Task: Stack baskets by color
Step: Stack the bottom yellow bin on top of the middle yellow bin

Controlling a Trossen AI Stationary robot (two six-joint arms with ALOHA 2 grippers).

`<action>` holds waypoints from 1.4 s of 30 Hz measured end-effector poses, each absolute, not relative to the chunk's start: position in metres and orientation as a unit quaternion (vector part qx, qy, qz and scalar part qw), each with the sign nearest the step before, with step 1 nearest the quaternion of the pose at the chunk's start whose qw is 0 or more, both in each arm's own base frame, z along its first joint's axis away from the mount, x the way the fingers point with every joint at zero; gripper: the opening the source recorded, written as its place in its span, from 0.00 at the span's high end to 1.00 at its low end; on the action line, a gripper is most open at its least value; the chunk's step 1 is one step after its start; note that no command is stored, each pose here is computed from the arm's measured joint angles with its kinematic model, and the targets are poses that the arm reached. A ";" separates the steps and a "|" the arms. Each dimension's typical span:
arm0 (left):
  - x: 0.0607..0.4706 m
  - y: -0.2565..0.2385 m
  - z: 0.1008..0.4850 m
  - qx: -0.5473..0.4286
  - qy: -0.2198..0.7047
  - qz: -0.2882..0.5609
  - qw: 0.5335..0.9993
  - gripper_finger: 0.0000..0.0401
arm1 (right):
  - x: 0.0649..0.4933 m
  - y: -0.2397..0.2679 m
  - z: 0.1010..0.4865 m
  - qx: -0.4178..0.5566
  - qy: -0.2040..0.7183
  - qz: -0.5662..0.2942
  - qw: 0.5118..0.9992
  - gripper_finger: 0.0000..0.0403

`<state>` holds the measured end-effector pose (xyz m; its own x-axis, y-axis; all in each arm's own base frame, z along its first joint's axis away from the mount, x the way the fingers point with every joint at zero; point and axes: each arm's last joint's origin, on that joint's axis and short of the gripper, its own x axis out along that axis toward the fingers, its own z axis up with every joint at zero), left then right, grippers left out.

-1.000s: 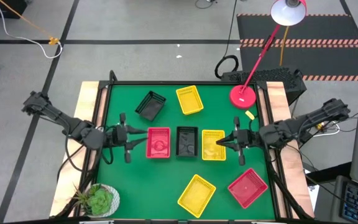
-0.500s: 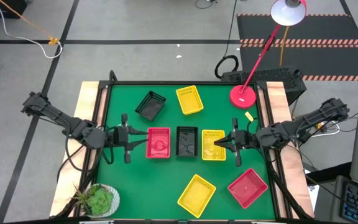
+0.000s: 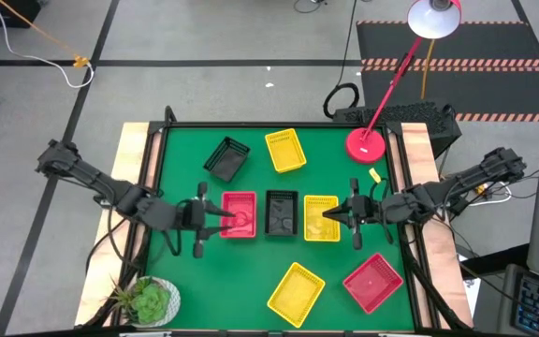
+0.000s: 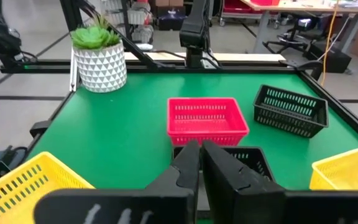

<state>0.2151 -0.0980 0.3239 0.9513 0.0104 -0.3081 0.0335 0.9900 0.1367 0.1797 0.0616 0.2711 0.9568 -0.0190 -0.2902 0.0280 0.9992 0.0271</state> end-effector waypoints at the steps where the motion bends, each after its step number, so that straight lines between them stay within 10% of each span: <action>1: 0.220 -0.101 0.324 0.075 0.170 -0.011 0.983 0.66 | 0.180 0.062 0.271 0.015 0.148 -0.012 0.989 0.97; 42: 0.376 -0.204 0.215 0.422 0.319 -0.367 0.765 0.58 | 0.178 0.061 0.266 0.031 0.172 -0.018 0.985 0.97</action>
